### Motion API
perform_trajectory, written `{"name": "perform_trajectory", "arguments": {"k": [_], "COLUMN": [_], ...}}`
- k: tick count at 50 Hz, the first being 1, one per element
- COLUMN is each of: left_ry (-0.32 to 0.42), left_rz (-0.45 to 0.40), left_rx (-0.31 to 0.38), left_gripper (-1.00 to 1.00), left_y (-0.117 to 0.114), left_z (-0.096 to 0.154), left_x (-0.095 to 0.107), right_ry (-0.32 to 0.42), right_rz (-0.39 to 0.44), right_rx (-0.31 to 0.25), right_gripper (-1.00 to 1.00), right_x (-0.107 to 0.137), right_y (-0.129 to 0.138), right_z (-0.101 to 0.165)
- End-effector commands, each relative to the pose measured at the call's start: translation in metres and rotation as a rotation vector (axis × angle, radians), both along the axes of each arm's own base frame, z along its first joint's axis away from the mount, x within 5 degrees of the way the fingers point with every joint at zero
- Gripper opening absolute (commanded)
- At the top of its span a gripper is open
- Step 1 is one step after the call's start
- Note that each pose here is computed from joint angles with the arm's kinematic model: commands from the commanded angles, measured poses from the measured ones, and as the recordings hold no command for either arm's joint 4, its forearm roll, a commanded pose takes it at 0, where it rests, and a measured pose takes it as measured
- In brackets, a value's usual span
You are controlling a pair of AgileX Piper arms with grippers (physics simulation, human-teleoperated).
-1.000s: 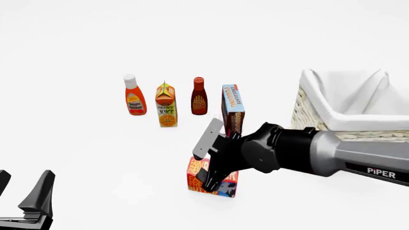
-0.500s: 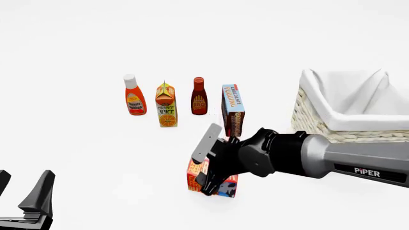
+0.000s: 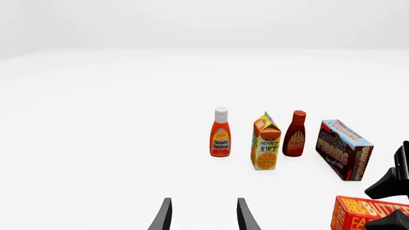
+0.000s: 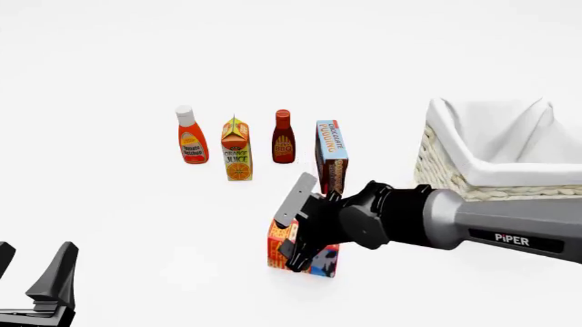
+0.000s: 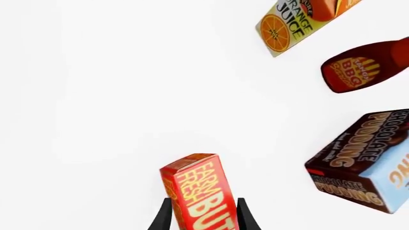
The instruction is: Pick the butter and place it in the basket.
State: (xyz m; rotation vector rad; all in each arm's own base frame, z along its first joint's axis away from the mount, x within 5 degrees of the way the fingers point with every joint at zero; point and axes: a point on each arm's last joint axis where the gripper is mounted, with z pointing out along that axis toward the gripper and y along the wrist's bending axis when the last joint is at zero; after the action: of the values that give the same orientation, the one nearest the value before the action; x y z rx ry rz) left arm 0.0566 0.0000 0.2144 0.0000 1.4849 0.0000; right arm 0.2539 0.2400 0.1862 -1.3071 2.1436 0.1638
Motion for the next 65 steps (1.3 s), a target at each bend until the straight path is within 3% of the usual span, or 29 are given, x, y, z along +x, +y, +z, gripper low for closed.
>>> {"name": "perform_trajectory", "arguments": {"k": [1, 43, 65], "left_ry": [0.000, 0.000, 0.000], "left_rz": [0.000, 0.000, 0.000], "left_rx": [0.000, 0.000, 0.000], "left_gripper": [1.00, 1.00, 1.00], "left_y": [0.000, 0.000, 0.000], "left_z": [0.000, 0.000, 0.000], "left_x": [0.000, 0.000, 0.000], "right_ry": [0.048, 0.033, 0.048], "right_rz": [-0.003, -0.013, -0.019], "right_rx": [-0.015, -0.018, -0.017], "right_gripper": [1.00, 1.00, 1.00], "right_x": [-0.009, -0.005, -0.002], "right_y": [0.000, -0.010, -0.002], "right_z": [-0.018, 0.004, -0.024]}}
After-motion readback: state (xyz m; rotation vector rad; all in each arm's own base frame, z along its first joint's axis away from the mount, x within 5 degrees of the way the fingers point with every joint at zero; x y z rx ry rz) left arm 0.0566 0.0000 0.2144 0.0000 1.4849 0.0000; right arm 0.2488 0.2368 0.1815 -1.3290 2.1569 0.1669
